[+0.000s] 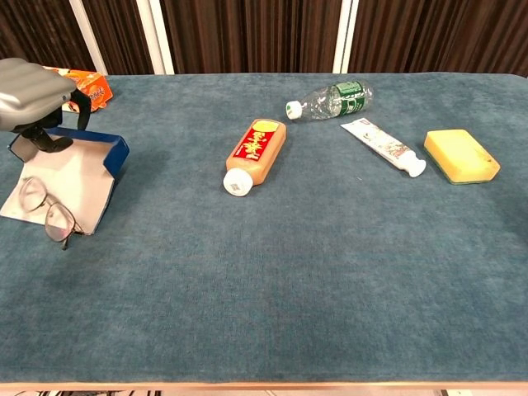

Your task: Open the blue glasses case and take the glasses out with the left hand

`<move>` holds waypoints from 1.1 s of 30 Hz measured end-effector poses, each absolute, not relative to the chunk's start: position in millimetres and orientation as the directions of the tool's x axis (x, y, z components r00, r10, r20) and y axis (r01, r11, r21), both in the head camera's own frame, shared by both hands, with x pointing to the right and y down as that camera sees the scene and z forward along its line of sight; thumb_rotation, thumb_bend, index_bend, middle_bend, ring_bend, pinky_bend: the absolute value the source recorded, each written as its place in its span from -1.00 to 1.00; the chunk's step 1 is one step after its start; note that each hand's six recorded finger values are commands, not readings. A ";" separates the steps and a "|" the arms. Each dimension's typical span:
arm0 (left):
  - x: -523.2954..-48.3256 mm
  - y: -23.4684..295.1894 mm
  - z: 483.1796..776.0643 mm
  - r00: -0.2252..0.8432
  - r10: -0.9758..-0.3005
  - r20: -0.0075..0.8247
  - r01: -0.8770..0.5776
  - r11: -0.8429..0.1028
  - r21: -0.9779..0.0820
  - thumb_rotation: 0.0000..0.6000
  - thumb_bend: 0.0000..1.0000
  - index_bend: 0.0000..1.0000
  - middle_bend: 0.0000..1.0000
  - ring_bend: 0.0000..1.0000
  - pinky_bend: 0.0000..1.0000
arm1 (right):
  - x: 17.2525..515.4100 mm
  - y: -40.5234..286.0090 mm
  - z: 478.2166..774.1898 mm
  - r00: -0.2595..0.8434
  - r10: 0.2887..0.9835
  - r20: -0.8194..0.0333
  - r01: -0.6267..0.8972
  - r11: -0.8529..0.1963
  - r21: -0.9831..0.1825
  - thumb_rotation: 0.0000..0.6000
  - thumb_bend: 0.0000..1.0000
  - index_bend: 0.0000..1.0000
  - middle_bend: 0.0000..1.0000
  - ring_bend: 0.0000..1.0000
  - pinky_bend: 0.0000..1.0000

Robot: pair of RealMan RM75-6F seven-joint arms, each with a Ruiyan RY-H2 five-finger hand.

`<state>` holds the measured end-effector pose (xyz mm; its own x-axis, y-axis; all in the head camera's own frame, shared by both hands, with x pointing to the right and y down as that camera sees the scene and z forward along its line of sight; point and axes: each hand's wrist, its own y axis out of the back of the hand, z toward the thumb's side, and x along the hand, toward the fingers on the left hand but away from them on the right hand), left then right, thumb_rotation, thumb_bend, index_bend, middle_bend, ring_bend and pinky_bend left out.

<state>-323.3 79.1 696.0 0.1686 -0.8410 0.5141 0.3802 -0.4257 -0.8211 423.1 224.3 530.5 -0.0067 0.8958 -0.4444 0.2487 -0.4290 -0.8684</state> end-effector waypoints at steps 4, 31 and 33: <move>-325.9 76.3 695.3 0.158 -0.842 0.516 0.386 -0.428 -0.817 1.00 -0.21 0.14 1.00 0.81 0.92 | 423.0 224.3 530.4 -0.007 0.896 -0.444 0.249 -0.429 -0.869 1.00 -0.63 -1.00 -1.00 -1.00 -0.63; -351.8 85.1 686.9 0.059 -0.842 0.537 0.232 -0.511 -0.828 1.00 -0.63 -0.23 1.00 0.85 0.94 | 423.2 224.5 530.3 -0.007 0.895 -0.446 0.249 -0.430 -0.868 1.00 -0.63 -1.00 -1.00 -1.00 -0.63; -348.8 96.6 677.2 0.085 -0.837 0.541 0.190 -0.519 -0.833 1.00 -0.57 -0.17 1.00 0.89 0.97 | 422.9 224.6 530.2 -0.006 0.895 -0.445 0.250 -0.430 -0.868 1.00 -0.63 -1.00 -1.00 -1.00 -0.63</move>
